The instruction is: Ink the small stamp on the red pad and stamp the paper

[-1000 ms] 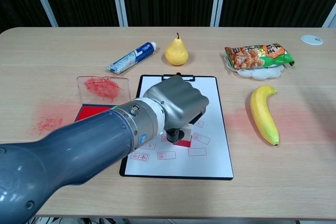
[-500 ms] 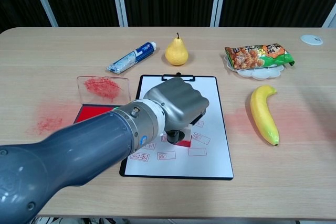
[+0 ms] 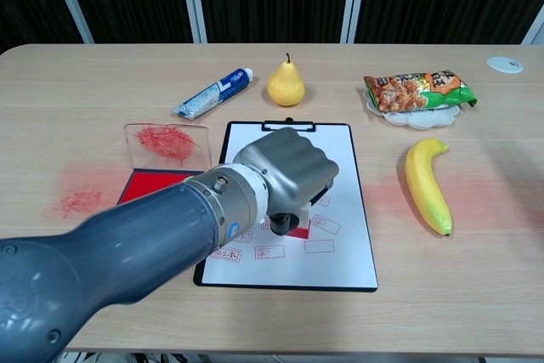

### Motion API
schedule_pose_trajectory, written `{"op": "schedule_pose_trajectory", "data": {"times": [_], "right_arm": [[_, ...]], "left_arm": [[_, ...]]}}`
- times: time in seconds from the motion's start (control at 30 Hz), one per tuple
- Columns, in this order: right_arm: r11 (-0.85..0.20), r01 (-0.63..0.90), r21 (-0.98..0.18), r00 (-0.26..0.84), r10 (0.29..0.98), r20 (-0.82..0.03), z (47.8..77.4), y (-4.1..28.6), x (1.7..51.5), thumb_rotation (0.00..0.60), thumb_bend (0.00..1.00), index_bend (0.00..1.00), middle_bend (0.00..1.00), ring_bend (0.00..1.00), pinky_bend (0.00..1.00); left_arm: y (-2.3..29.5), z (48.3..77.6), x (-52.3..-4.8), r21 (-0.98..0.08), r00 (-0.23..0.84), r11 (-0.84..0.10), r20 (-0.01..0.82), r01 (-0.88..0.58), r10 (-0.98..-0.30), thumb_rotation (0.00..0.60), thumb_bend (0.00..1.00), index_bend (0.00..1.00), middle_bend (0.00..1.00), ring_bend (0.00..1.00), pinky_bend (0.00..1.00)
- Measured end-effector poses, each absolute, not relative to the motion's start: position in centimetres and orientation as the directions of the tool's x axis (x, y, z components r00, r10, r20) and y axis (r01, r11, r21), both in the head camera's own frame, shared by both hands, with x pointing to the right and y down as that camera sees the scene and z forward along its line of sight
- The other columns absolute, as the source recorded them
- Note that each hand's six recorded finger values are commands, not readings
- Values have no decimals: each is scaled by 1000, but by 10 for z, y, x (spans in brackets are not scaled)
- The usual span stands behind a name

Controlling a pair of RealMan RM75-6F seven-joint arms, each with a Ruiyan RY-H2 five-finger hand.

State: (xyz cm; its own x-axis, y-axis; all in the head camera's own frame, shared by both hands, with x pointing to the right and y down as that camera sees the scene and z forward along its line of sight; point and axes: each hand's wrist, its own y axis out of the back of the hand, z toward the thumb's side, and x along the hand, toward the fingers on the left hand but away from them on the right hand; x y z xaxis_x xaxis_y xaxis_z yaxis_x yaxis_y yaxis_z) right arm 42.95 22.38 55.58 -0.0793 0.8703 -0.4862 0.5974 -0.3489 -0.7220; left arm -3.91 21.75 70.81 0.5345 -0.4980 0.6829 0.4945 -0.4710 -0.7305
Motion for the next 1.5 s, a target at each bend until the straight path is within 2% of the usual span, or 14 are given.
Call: {"op": "schedule_pose_trajectory", "data": {"times": [1.13,1.5], "right_arm": [[-345,599,-722,-81,872,-483,555,223,429,600,120,0,0,0,219],[-346,598,-723,-79,872,-483,555,223,429,600,121,0,0,0,219]], "left_arm": [[220,713,-40,-721,526,-476,693,504,-493,600,595,744,795,842,973],[215,709,-40,-734,527,-467,679,493,-511,600,596,744,795,842,973]]}}
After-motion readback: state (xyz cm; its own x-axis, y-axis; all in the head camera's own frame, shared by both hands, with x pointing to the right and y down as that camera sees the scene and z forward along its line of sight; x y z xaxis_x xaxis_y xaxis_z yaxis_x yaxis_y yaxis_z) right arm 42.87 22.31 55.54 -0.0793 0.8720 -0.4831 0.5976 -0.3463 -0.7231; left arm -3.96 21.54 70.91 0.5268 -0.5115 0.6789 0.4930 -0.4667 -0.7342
